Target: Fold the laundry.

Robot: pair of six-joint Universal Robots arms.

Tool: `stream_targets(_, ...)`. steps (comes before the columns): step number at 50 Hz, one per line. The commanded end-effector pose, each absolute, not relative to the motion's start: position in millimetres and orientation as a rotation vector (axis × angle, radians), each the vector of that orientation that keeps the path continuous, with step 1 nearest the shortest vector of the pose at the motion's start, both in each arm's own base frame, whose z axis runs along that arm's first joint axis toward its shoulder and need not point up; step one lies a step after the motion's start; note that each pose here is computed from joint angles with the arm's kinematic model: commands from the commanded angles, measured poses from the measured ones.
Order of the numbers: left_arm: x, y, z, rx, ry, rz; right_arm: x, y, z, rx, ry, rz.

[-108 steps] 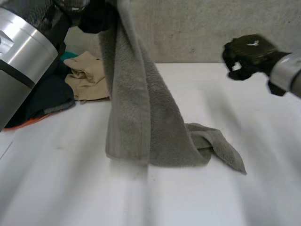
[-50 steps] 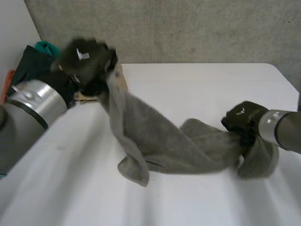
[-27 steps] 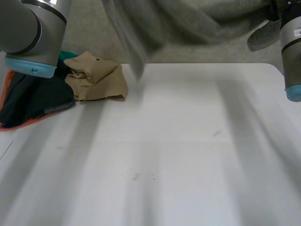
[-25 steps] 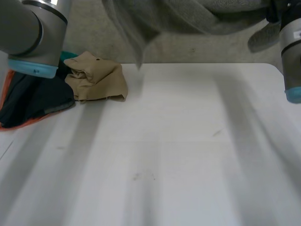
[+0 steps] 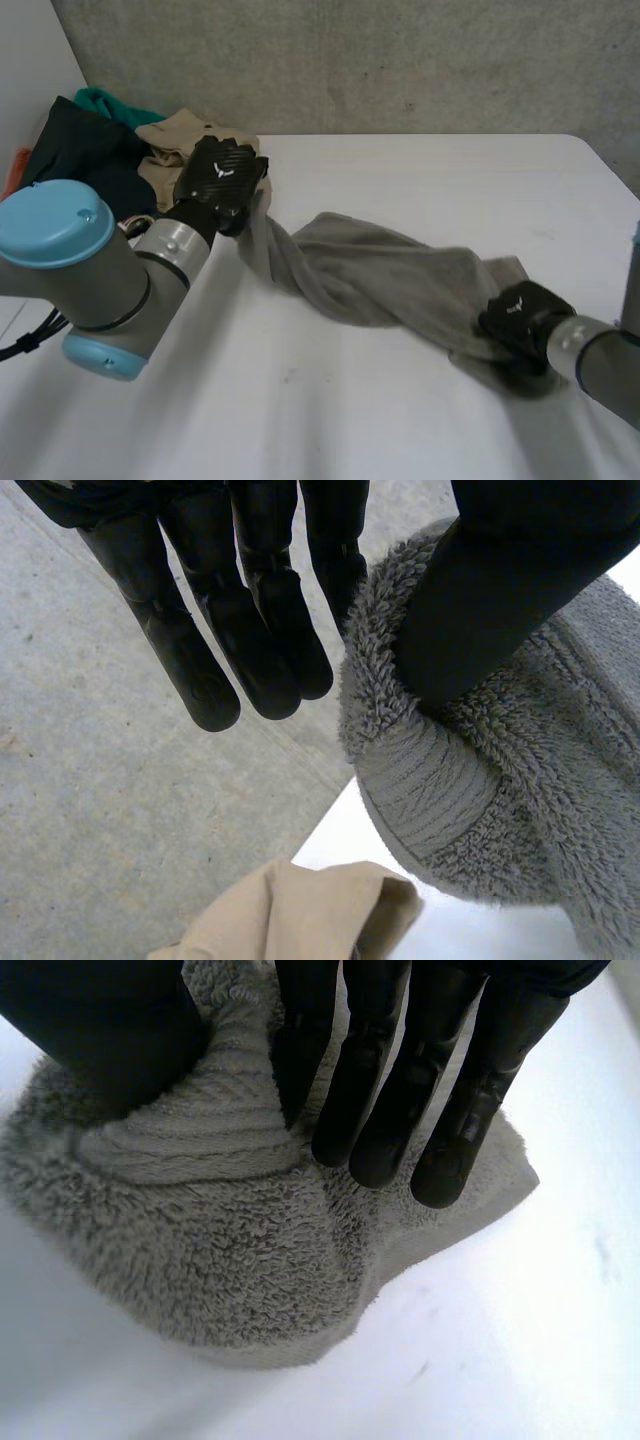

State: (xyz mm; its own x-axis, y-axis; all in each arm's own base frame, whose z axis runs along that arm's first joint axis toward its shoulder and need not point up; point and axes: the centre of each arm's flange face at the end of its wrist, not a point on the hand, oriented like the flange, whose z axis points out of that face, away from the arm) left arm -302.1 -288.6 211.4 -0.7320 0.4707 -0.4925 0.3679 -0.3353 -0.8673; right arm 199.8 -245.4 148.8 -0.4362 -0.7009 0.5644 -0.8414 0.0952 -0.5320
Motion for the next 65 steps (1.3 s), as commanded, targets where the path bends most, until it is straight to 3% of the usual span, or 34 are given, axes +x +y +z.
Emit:
stream_targets(1, -296, -279, 222, -1.113, -1.756, 2.264, 188, -212, 181, 1.622, -2.308, 1.106)
stream_targets(5, -295, -278, 228, -1.111, -1.733, 2.276, 193, -211, 204, 1.641, -2.306, 1.201)
stream_targets(12, -296, -277, 230, -1.112, -1.720, 2.281, 205, -245, 251, 1.425, -2.325, 1.573)
stream_targets(22, -298, -277, 239, -1.103, -1.690, 2.307, 221, -316, 209, 1.286, -2.541, 1.534)
stream_targets(26, -298, -277, 241, -1.103, -1.678, 2.312, 221, -333, 179, 1.264, -2.587, 1.447)
stream_targets(34, -298, -275, 246, -1.100, -1.666, 2.323, 221, -348, 152, 1.223, -2.548, 1.440)
stream_targets(50, -298, -275, 252, -1.091, -1.648, 2.343, 220, -343, 145, 1.224, -2.562, 1.432)
stream_targets(58, -294, -273, 261, -1.078, -1.638, 2.365, 208, -327, 173, 1.195, -2.544, 1.454)
stream_targets(65, -291, -271, 262, -1.083, -1.642, 2.365, 187, -293, 197, 1.309, -2.591, 1.218)
